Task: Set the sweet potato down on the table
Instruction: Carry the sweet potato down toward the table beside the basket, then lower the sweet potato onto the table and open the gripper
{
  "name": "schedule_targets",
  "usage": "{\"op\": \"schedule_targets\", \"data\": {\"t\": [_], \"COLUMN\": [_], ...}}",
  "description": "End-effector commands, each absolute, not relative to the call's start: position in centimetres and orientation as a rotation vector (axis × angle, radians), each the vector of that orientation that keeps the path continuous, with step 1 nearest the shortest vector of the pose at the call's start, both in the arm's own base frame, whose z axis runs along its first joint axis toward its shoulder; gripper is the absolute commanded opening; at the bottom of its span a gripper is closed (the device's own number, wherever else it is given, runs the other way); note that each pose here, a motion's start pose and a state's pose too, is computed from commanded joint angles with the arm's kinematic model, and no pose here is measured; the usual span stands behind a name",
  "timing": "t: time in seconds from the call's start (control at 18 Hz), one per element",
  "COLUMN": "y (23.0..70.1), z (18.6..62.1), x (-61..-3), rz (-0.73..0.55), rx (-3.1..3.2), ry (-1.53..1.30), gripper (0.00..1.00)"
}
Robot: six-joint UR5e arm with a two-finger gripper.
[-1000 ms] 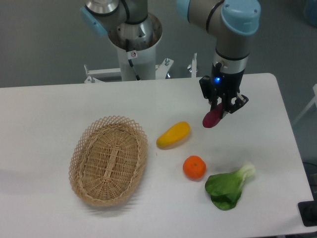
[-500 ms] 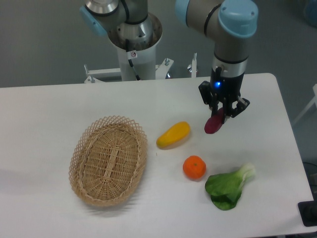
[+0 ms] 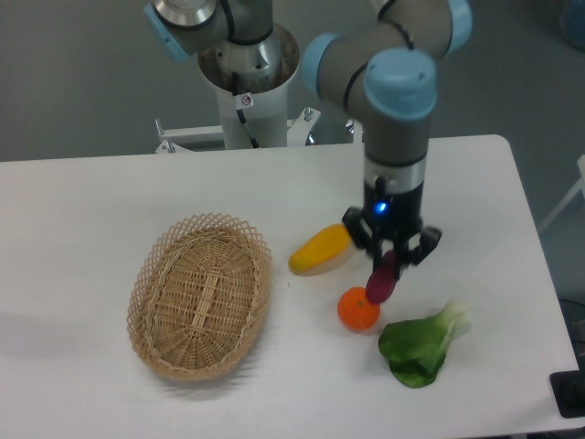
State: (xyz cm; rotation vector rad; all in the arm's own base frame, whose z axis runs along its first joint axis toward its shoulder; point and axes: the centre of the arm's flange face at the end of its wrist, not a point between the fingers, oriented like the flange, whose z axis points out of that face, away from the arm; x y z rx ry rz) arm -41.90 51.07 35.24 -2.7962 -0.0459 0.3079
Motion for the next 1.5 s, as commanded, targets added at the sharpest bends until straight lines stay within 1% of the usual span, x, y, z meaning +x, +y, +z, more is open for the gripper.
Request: {"op": "schedule_targets", "data": {"t": [0.22,0.44,0.56,1.06,1.5], "y": [54.7,57.2,58.2,58.6,58.6], "z": [30.5,25.1,23.2,20.3,20.1], "x": [-40.6,-39.3,-38.8,-37.4,-37.1], "rz": [0.280,0.337,0.333,0.337,0.335], "rx": [-2.807,-2.893,-2.913,-2.978,-2.988], "ry": [-0.016,0.053,0.075,0.103,0.112], "gripper": [0.25,0.26,0.26,0.26,0.28]}}
